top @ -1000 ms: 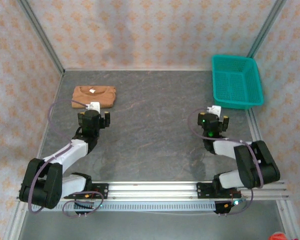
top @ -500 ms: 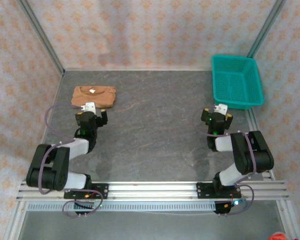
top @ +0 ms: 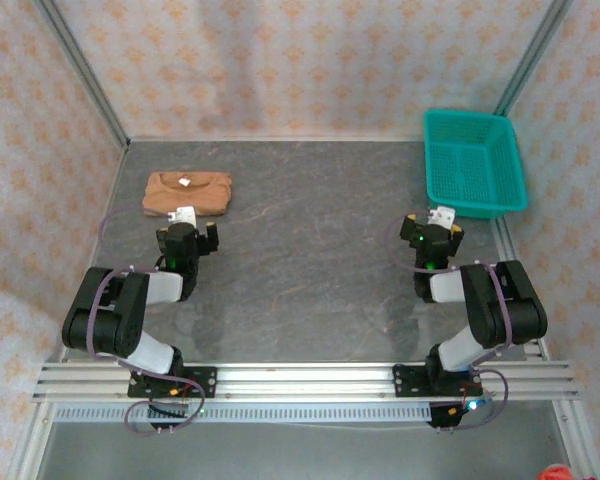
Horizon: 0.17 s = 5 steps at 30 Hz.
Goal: Fold the inside-out t-shirt
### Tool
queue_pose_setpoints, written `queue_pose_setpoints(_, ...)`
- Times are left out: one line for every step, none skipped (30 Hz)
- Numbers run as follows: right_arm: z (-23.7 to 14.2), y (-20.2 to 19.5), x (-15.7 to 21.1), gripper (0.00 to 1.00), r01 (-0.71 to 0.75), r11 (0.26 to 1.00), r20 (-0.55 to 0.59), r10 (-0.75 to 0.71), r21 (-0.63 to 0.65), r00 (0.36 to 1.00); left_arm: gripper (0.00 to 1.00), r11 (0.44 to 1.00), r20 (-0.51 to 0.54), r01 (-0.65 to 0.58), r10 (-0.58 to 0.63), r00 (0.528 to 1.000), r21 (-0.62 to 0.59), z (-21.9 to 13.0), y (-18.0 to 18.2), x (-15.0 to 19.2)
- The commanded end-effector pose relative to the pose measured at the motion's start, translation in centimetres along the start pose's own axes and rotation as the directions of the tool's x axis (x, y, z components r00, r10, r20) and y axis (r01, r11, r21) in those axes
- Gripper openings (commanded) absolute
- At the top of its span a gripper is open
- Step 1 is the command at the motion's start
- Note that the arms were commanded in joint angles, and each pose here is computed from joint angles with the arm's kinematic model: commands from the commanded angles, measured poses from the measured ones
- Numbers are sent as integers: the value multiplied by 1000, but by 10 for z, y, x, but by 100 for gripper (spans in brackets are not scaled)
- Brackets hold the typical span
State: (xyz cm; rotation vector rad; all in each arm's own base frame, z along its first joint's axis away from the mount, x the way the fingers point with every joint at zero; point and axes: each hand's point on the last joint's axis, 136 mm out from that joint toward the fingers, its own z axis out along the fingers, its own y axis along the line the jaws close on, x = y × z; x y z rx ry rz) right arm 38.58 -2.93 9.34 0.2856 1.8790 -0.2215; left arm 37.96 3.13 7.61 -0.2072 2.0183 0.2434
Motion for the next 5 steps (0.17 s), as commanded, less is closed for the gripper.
queue_pose_setpoints(6, 4, -1, 99, -31, 999, -21, 30, -37, 999, 100, 1000, 66, 16, -15, 998, -14, 0, 0, -22)
queue_pose_setpoints(5, 4, -1, 99, -33, 999, -17, 32, -37, 999, 100, 1000, 65, 16, -15, 998, -14, 0, 0, -22)
queue_pose_setpoints(3, 4, -3, 99, -34, 999, -3, 34, -40, 999, 100, 1000, 63, 16, -15, 998, -11, 0, 0, -22)
queue_pose_setpoints(2, 5, -3, 99, -31, 998, 5, 31, -49, 999, 100, 1000, 63, 16, -15, 998, -12, 0, 0, -22)
queue_pose_setpoints(1, 6, -2, 99, -27, 998, 2, 27, -58, 1000, 100, 1000, 64, 18, -18, 998, -9, 1, 0, -22)
